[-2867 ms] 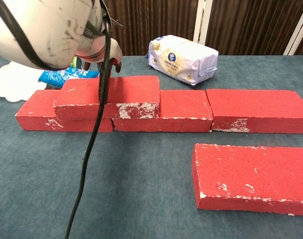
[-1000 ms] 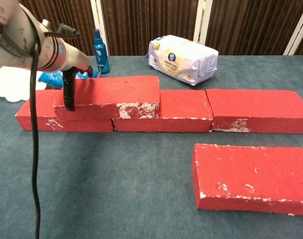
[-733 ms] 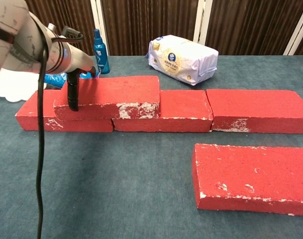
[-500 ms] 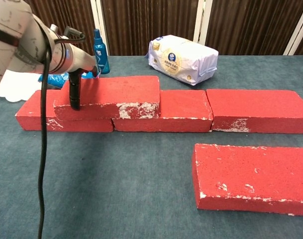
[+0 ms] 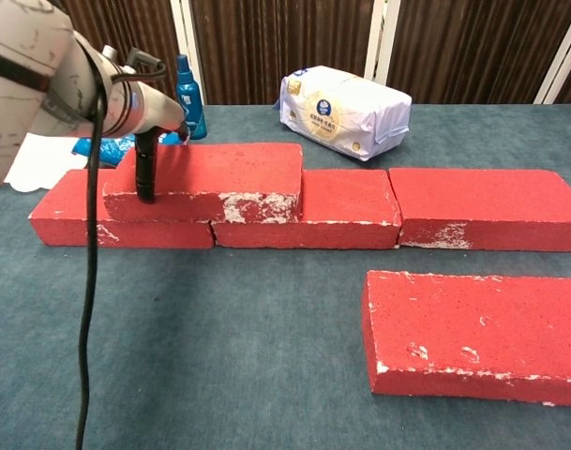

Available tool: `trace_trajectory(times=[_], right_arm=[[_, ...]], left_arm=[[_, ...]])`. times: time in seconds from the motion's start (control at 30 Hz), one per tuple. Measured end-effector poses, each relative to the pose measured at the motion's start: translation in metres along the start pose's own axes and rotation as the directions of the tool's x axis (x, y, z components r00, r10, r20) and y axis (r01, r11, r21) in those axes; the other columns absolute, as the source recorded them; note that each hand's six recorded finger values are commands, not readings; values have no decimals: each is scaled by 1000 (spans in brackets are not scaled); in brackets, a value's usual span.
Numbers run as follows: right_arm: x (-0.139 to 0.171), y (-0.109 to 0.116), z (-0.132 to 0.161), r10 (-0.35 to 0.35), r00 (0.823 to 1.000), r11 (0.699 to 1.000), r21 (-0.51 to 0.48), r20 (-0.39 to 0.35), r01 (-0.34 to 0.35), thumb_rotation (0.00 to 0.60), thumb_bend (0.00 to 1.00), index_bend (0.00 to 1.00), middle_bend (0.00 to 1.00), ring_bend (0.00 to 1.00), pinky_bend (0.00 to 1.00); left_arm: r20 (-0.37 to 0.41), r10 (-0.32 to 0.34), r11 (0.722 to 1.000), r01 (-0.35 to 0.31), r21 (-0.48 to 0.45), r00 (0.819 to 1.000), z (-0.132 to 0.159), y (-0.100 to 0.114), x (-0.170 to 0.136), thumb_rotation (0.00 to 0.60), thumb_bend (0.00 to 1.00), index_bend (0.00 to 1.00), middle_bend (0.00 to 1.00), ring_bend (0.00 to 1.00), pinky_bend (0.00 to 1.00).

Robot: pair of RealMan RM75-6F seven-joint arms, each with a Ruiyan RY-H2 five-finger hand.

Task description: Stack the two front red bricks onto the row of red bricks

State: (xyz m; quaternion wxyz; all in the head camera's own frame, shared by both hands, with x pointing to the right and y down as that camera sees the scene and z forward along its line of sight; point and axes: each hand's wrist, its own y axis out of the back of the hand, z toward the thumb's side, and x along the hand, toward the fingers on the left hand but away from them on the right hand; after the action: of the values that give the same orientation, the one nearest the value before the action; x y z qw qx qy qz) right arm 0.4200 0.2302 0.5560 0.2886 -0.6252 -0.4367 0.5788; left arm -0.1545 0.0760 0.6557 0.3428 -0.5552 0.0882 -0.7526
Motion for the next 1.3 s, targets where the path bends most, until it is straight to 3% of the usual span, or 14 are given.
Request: trace_trajectory(times=[0.47,0.87,0.97,1.07,1.2,1.3], right_arm=[[-1,-1,-1,4,1000,1000,2,13,-4,600,0,87,28,22,0],[1,3,-2,-9,1000,1000,-12,16,9,600,0,93,28,20,0],[2,5,-2,-14,1000,1000,-21,15,14,600,0,93,28,20,0],[3,6,-2,-19,1000,1000,-24,11,19,600,0,93,28,21,0],[5,6,1,-18,1000,999,-28,4,18,600,0,93,28,20,0],[5,6,2,-19,1000,999,-27,3,19,600,0,94,28,20,0]], left_arm=[[8,7,1000,-7,3,1000,4,5,-3,600,198,0,0,0,93],[63,88,995,-85,-46,994,-4,27,-29,600,200,0,0,0,78],[73,167,983,-160,-88,983,-18,36,-35,600,199,0,0,0,71],[80,267,956,-254,-145,960,-41,41,-39,600,198,0,0,0,61],[78,401,896,-373,-240,913,-86,39,-43,600,198,0,0,0,56],[83,459,855,-414,-313,885,-118,28,-48,600,200,0,0,0,56]])
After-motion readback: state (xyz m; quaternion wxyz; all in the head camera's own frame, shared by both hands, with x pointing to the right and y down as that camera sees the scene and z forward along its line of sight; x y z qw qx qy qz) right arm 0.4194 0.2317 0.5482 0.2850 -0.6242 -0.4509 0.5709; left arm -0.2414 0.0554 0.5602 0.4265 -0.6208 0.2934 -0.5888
